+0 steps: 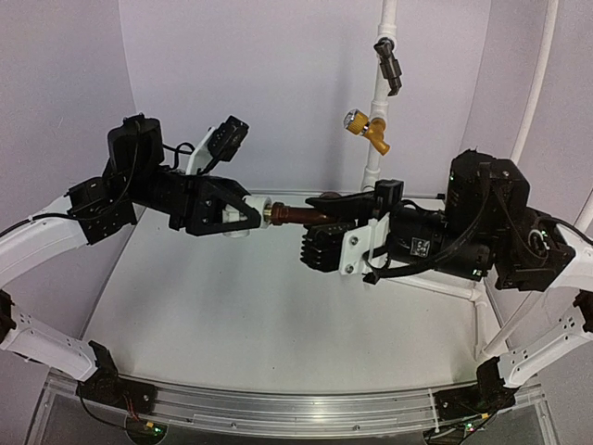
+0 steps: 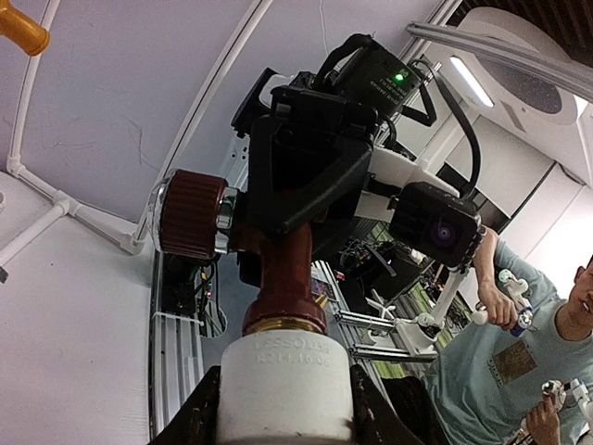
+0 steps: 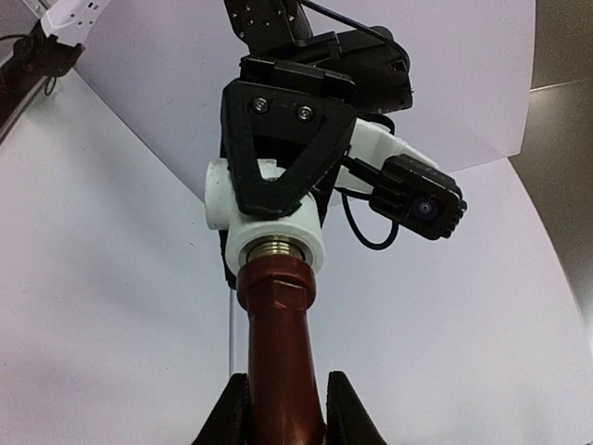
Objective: Install the water faucets
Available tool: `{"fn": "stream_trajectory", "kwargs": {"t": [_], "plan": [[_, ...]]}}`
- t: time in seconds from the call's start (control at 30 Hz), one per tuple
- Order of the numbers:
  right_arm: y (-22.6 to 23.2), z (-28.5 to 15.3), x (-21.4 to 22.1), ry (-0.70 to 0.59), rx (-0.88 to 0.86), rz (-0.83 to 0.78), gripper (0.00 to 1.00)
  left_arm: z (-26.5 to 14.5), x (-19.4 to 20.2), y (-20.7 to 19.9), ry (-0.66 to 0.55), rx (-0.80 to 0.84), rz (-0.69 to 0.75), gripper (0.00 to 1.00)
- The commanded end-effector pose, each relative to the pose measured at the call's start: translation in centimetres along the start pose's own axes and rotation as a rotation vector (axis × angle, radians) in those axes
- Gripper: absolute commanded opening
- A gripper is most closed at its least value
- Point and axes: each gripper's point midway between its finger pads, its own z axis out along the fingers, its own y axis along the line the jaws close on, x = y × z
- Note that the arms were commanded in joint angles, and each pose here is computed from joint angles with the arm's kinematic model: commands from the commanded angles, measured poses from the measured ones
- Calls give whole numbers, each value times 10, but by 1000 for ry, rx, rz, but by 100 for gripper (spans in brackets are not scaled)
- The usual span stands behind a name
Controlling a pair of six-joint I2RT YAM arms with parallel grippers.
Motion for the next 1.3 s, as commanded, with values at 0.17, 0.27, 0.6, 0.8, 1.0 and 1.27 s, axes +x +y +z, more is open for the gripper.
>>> {"fn": "stream_trajectory", "kwargs": {"t": [0.17, 0.27, 0.6, 0.8, 1.0, 1.27], "plan": [[-23, -14, -69, -293, -90, 379, 0, 0, -4, 33, 4, -254, 228, 0], [-16, -19, -76, -327, -154, 435, 0, -3, -2, 32, 15, -293, 323, 0], [-12, -24, -89, -380, -270, 670, 0, -9, -4, 41, 56, -465, 588, 0], [-17, -23, -90, -393, -323, 814, 0, -10, -7, 33, 58, -536, 799, 0], [-28, -19, -84, -393, -366, 977, 0, -1, -3, 37, 134, -651, 1015, 0], [-22, -17, -72, -380, -449, 1112, 0, 12, 5, 43, 193, -810, 1270, 0]]}}
